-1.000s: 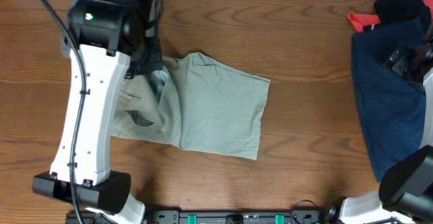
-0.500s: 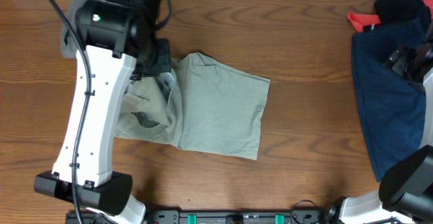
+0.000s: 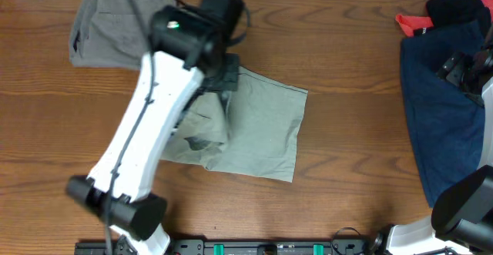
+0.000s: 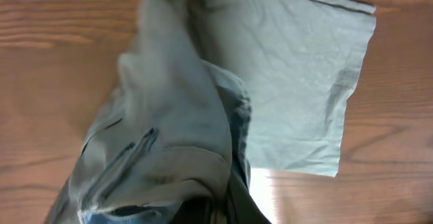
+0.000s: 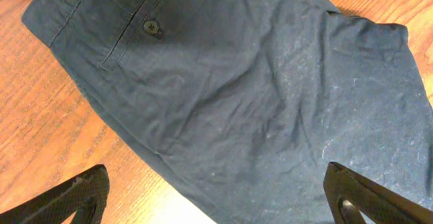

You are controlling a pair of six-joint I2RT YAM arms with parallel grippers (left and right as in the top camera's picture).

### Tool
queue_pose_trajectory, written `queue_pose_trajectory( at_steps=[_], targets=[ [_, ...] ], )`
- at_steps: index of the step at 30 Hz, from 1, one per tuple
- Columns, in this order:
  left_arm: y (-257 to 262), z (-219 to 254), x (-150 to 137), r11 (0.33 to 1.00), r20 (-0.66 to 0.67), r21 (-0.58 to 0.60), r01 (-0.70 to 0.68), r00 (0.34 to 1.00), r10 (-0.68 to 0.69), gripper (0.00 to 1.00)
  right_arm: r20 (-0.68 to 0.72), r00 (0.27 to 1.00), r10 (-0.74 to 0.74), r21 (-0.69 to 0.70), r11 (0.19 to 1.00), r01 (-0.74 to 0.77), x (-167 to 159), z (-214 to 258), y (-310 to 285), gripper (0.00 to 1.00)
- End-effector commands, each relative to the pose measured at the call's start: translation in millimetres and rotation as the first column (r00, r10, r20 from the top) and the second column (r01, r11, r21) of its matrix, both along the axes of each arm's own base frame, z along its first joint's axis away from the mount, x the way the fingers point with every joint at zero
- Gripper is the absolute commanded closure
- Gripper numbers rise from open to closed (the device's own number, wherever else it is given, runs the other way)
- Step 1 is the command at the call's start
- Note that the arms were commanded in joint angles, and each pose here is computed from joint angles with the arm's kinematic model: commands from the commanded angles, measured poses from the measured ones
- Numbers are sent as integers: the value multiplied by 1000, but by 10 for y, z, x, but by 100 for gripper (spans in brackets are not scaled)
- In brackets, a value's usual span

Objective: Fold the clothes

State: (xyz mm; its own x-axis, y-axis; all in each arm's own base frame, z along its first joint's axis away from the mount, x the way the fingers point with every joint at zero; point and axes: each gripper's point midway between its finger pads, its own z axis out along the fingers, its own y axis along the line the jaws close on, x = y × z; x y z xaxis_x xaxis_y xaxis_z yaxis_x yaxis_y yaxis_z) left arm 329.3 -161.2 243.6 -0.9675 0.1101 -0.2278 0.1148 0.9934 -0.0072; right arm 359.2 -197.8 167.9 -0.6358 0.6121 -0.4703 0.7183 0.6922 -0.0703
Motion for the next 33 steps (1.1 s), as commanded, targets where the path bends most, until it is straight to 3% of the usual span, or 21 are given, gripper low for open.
queue_pose_trajectory(
  at_steps=[1, 10, 17, 22, 33],
  targets=[
    [-255, -229, 14, 999, -43, 2, 35, 998, -35, 94, 5, 1000, -28, -10, 1000, 28, -6, 22, -69, 1],
    [-749, -785, 26, 992, -124, 40, 122, 985, -117, 94, 5, 1000, -28, -10, 1000, 28, -6, 22, -69, 1],
    [-1107, -1197, 58, 987, -180, -17, 161, 970, -161, 93, 5, 1000, -28, -10, 1000, 28, -6, 22, -69, 1],
    [-1157, -1340, 62, 985, -198, -6, 170, 966, -168, 50, 5, 1000, -28, -10, 1000, 28, -6, 22, -69, 1],
    [-672, -891, -38, 990, -198, 54, 127, 974, -114, 20, 5, 1000, -28, -10, 1000, 28, -5, 22, -68, 1]
  ],
)
